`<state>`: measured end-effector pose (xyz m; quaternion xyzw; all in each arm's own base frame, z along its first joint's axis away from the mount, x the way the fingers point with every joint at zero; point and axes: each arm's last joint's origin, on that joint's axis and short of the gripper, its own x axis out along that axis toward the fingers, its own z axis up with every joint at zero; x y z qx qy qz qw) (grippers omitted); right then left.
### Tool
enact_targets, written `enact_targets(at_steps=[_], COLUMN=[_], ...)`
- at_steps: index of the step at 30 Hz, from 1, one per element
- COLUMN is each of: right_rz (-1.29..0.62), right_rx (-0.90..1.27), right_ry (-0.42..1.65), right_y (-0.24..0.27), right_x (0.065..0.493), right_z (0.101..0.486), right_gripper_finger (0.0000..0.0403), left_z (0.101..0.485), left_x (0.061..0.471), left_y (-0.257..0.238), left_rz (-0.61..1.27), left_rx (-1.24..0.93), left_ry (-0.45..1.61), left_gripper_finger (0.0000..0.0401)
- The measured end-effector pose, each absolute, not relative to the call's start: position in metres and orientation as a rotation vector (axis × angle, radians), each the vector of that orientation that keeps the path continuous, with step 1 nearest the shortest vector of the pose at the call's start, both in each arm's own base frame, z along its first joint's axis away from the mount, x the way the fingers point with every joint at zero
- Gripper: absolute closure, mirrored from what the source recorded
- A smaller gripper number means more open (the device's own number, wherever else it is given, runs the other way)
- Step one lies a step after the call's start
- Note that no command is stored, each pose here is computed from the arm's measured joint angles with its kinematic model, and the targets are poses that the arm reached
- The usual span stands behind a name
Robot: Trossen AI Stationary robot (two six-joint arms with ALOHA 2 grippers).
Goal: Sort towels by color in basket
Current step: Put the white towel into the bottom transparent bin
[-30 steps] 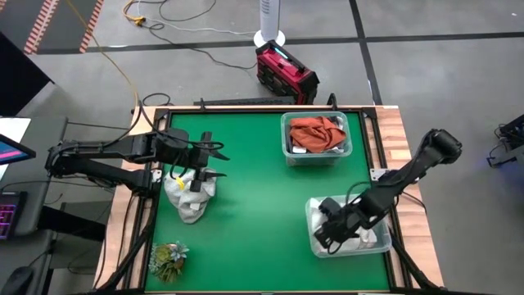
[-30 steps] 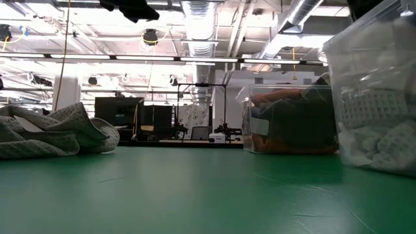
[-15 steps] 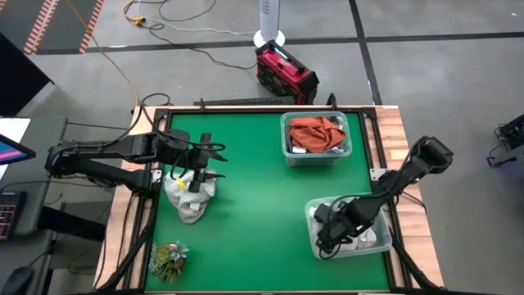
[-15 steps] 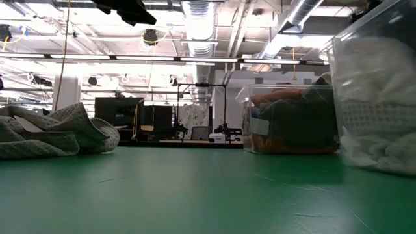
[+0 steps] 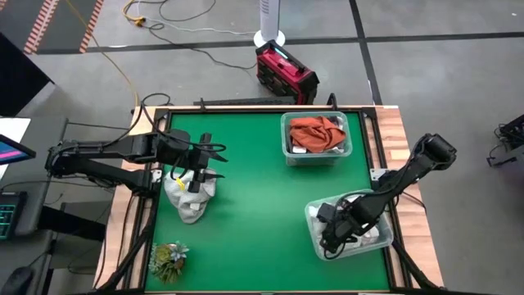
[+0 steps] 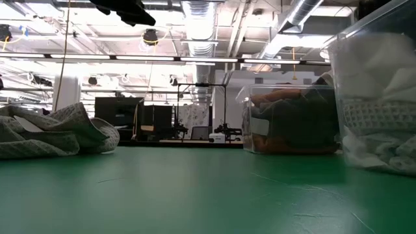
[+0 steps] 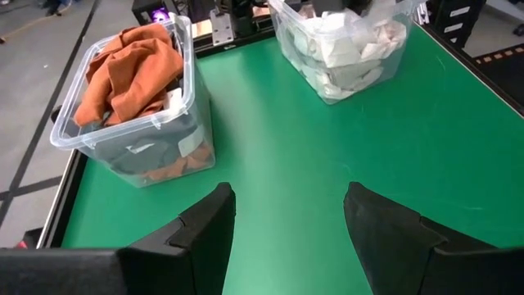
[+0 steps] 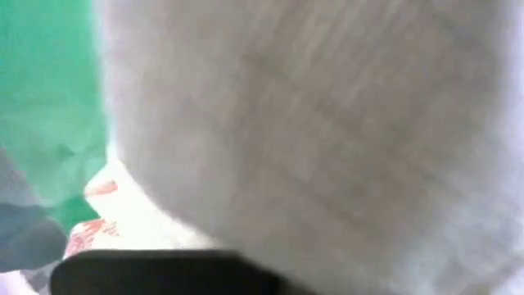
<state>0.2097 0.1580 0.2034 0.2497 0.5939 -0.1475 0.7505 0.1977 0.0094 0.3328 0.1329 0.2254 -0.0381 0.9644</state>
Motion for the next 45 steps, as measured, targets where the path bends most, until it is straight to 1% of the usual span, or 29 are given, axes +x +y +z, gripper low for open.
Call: enact_targets(at_steps=[5,8,11,15,18,21,28,33,36,38,42,45], right_rz=[-0.351,-0.35,-0.352,-0.326,-0.275,-0.229,-0.182,-0.155,-0.193,-0.163,-0.131,-0.162], right_rx=[0.513,0.524,0.535,0.567,0.648,0.765,0.928,0.968,0.884,0.779,0.537,0.43], right_ry=[1.325,1.384,1.41,1.388,1.427,1.451,1.304,1.171,1.01,0.95,0.879,0.914], right_y=[0.156,0.154,0.15,0.145,0.137,0.126,0.097,0.081,0.072,0.073,0.079,0.084], right_x=[0.206,0.204,0.2,0.197,0.192,0.186,0.17,0.156,0.159,0.164,0.18,0.192], right_z=[0.202,0.203,0.207,0.217,0.229,0.245,0.279,0.297,0.303,0.304,0.299,0.286], right_gripper_finger=[0.0328,0.031,0.0277,0.0217,0.0173,0.0149,0.0143,0.0143,0.0143,0.0143,0.0143,0.0143], left_z=[0.332,0.332,0.332,0.332,0.333,0.333,0.333,0.333,0.333,0.333,0.332,0.332], left_x=[0.198,0.198,0.198,0.198,0.198,0.198,0.198,0.198,0.198,0.198,0.197,0.197], left_y=[0.009,0.009,0.009,0.009,0.009,0.009,0.009,0.009,0.009,0.009,0.009,0.009], left_rz=[-0.079,-0.081,-0.08,-0.08,-0.08,-0.08,-0.079,-0.079,-0.079,-0.079,-0.08,-0.08], left_rx=[0.272,0.28,0.28,0.279,0.279,0.28,0.28,0.279,0.279,0.279,0.278,0.276], left_ry=[0.461,0.46,0.46,0.46,0.459,0.456,0.455,0.455,0.456,0.456,0.461,0.461], left_gripper_finger=[0.0182,0.0182,0.0182,0.0182,0.0182,0.0182,0.0182,0.0182,0.0182,0.0182,0.0182,0.0182])
